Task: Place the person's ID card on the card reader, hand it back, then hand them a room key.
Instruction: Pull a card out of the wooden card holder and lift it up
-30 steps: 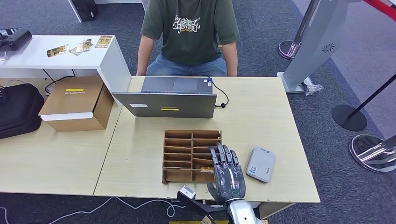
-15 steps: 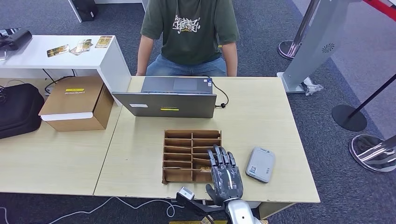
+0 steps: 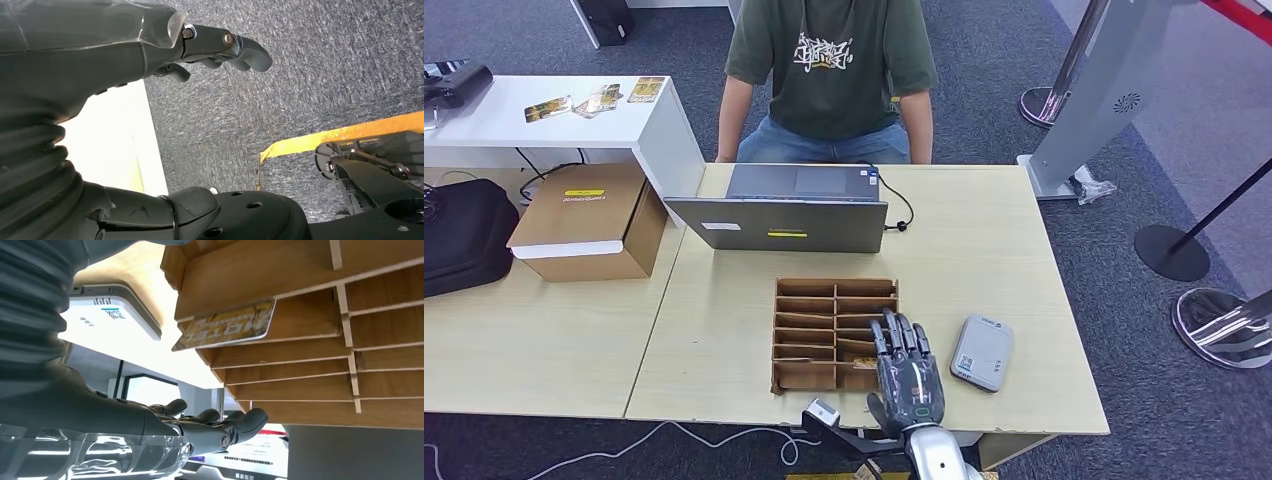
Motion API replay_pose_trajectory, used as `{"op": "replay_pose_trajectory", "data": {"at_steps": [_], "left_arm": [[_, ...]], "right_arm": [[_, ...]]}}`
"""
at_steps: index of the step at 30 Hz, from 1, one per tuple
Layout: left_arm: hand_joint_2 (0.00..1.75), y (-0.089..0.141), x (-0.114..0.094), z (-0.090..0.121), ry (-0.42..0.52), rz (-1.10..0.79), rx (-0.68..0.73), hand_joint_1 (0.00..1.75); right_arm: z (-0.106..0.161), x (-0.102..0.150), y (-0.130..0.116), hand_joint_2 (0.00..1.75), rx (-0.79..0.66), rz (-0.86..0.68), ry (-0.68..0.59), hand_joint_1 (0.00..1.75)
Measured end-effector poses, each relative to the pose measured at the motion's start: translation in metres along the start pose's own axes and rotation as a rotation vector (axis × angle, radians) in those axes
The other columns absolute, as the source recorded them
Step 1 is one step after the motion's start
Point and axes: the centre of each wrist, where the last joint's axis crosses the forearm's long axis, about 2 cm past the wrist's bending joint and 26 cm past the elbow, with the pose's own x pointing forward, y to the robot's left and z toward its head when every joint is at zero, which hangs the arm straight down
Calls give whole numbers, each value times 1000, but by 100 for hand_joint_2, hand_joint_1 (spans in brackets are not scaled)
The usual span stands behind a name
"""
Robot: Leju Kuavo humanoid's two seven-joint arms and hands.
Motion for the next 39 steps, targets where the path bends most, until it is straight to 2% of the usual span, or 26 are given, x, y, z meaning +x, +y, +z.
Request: {"op": "replay_pose_trajectory", "data": {"at_steps": [39], "left_arm": [[175,1,-1,0,2,13,-5,0]], "right_arm": [[-2,1,-4,175,-12,-5,-3,2]]}}
